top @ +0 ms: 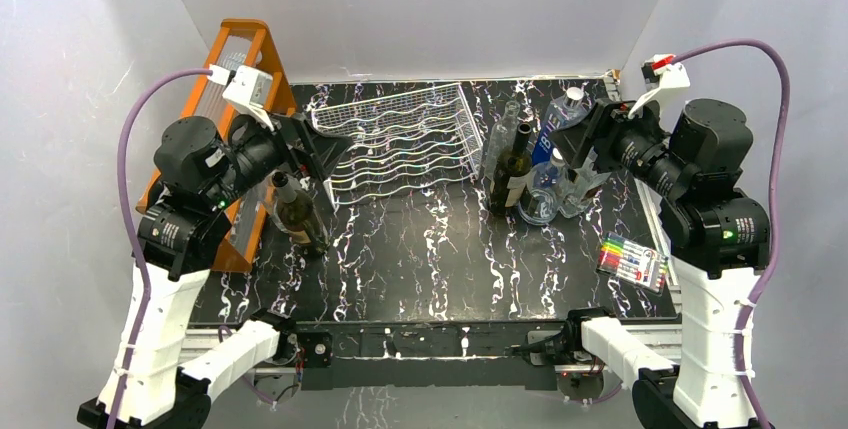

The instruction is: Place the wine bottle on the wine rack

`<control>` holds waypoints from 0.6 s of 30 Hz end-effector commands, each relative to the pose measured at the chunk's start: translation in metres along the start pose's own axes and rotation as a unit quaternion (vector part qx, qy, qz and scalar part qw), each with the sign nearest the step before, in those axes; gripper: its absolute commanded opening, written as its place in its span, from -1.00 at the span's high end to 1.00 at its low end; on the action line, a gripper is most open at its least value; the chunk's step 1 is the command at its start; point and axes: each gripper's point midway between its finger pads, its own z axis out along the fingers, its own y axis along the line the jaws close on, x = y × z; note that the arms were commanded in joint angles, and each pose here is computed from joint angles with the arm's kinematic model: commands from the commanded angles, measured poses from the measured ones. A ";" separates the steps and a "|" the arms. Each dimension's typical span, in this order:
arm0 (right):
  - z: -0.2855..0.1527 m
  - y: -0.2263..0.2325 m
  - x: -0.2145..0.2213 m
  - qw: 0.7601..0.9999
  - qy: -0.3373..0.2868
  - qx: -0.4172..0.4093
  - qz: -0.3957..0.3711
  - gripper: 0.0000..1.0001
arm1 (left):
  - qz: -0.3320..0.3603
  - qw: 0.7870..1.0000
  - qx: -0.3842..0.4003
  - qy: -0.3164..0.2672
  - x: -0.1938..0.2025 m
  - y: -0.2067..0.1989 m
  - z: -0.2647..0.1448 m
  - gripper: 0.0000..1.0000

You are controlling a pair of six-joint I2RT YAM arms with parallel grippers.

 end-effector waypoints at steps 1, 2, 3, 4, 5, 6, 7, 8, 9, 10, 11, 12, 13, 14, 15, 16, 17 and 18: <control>0.003 0.002 -0.002 1.000 0.000 -0.011 0.001 -0.45 | 0.008 1.000 0.005 -0.019 -0.005 -0.002 -0.006 -0.96; 0.006 0.002 0.000 1.000 0.002 -0.012 0.006 -0.43 | 0.008 1.000 0.008 -0.018 -0.002 -0.002 -0.006 -0.96; 0.007 0.002 0.001 1.000 0.003 -0.015 0.008 -0.43 | 0.007 1.000 0.013 -0.016 0.002 -0.003 -0.005 -0.96; 0.010 0.003 0.006 1.000 0.008 -0.025 0.005 -0.45 | 0.006 1.000 0.020 -0.012 0.006 -0.005 -0.005 -0.96; 0.010 0.007 0.010 0.999 0.016 -0.039 0.000 -0.47 | 0.002 0.999 0.032 -0.007 0.013 -0.007 -0.004 -0.96; 0.011 0.009 0.015 0.998 0.022 -0.051 -0.004 -0.48 | 0.001 0.999 0.044 -0.004 0.017 -0.011 -0.004 -0.96; 0.012 0.010 0.019 0.998 0.025 -0.058 -0.009 -0.49 | -0.001 0.998 0.057 0.001 0.023 -0.014 -0.004 -0.96; 0.012 0.009 0.022 0.998 0.026 -0.060 -0.014 -0.50 | -0.001 0.998 0.070 0.004 0.028 -0.017 -0.004 -0.97; 0.014 0.006 0.027 0.998 0.030 -0.056 -0.017 -0.51 | -0.004 0.997 0.079 0.004 0.032 -0.019 -0.005 -0.96; 0.014 0.004 0.031 0.998 0.032 -0.054 -0.021 -0.52 | -0.006 0.996 0.086 -0.001 0.033 -0.021 -0.004 -0.96; 0.015 0.002 0.034 0.998 0.036 -0.053 -0.023 -0.53 | -0.011 0.996 0.089 -0.007 0.033 -0.022 -0.005 -0.96; 0.016 0.001 0.038 0.998 0.039 -0.053 -0.025 -0.53 | -0.015 0.995 0.098 -0.012 0.033 -0.025 -0.005 -0.97; 0.017 -0.001 0.040 0.998 0.042 -0.050 -0.025 -0.57 | -0.015 0.993 0.113 -0.015 0.034 -0.030 -0.006 -0.97; 0.018 -0.003 0.043 0.998 0.044 -0.046 -0.024 -0.60 | -0.011 0.991 0.130 -0.016 0.035 -0.035 -0.007 -0.96; 0.019 -0.007 0.045 0.998 0.049 -0.038 -0.022 -0.62 | -0.005 0.989 0.146 -0.016 0.035 -0.040 -0.009 -0.96; 0.021 -0.011 0.048 0.998 0.053 -0.028 -0.021 -0.64 | -0.002 0.988 0.154 -0.018 0.034 -0.043 -0.009 -0.97; 0.023 -0.016 0.051 0.998 0.059 -0.018 -0.020 -0.64 | -0.001 0.988 0.154 -0.020 0.033 -0.043 -0.009 -0.96; 0.025 -0.021 0.054 0.998 0.064 -0.007 -0.018 -0.64 | -0.001 0.989 0.149 -0.023 0.031 -0.041 -0.008 -0.96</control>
